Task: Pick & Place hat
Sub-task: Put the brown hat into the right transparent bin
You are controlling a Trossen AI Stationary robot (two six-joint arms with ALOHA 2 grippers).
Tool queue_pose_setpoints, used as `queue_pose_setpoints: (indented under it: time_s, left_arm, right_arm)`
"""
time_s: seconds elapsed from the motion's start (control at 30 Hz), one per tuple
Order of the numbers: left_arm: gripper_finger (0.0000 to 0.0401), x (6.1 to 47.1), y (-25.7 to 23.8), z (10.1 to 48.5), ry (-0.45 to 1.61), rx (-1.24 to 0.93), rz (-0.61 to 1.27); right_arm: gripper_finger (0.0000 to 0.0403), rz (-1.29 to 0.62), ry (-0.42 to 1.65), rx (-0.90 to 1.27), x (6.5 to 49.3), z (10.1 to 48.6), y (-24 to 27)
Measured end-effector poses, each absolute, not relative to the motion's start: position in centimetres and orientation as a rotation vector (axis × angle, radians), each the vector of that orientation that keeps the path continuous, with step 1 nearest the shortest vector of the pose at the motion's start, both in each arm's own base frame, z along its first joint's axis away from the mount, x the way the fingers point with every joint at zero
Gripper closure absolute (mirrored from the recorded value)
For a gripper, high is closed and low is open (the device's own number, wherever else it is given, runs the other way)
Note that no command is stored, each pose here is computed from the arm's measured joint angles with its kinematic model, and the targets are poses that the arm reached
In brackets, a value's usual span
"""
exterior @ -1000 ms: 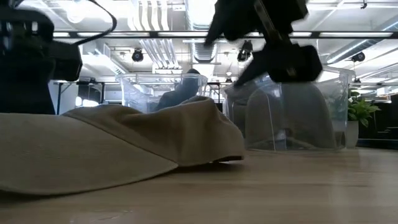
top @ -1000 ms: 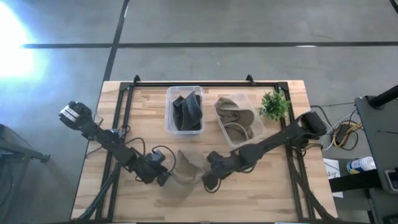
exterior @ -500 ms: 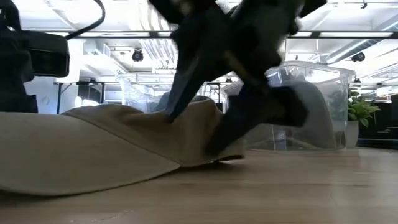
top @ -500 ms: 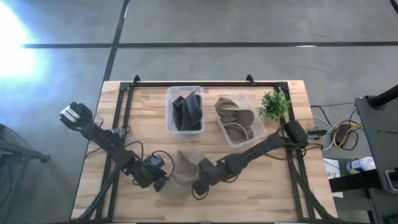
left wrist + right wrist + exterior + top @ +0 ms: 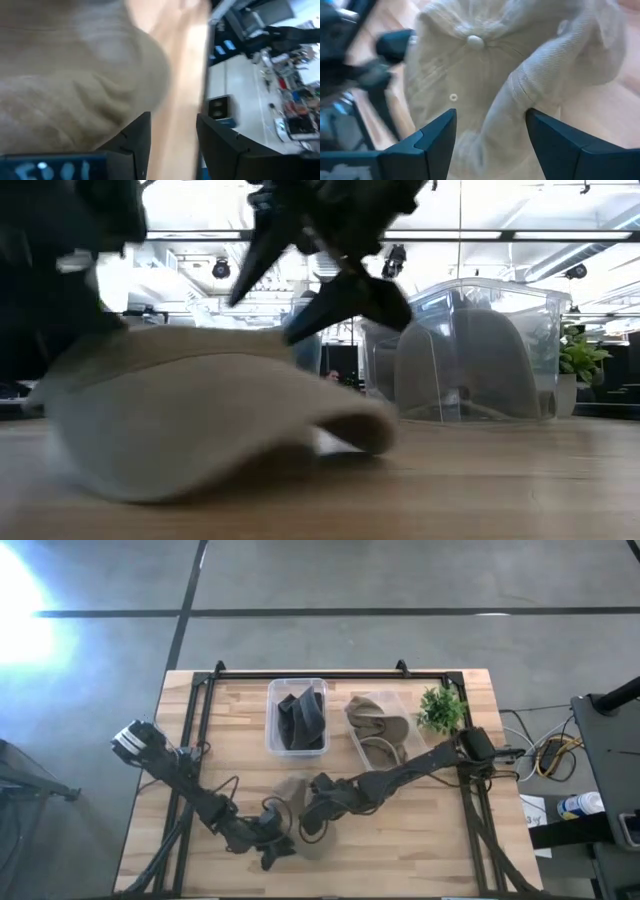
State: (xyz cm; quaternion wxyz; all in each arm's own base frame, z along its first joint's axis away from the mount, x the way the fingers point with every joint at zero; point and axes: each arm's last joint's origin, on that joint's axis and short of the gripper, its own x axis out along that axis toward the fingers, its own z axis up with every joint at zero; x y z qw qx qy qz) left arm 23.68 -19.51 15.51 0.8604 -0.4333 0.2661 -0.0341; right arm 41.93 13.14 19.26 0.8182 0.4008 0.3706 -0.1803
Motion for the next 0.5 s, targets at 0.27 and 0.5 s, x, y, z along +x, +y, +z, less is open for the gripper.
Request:
queue_pose_setpoints:
  time_s: [0.27, 0.5]
  left_arm:
    - [0.0250, 24.2, -20.4, 20.9, 0.514, -0.757, -0.170]
    - [0.0250, 23.6, -18.7, 23.8, 0.544, -0.331, 0.120]
  right_arm:
    - [0.0170, -0.437, 0.902, 0.830, 38.1, 22.3, 14.8]
    - [0.0170, -0.447, 0.960, 1.055, 35.2, 22.1, 19.5]
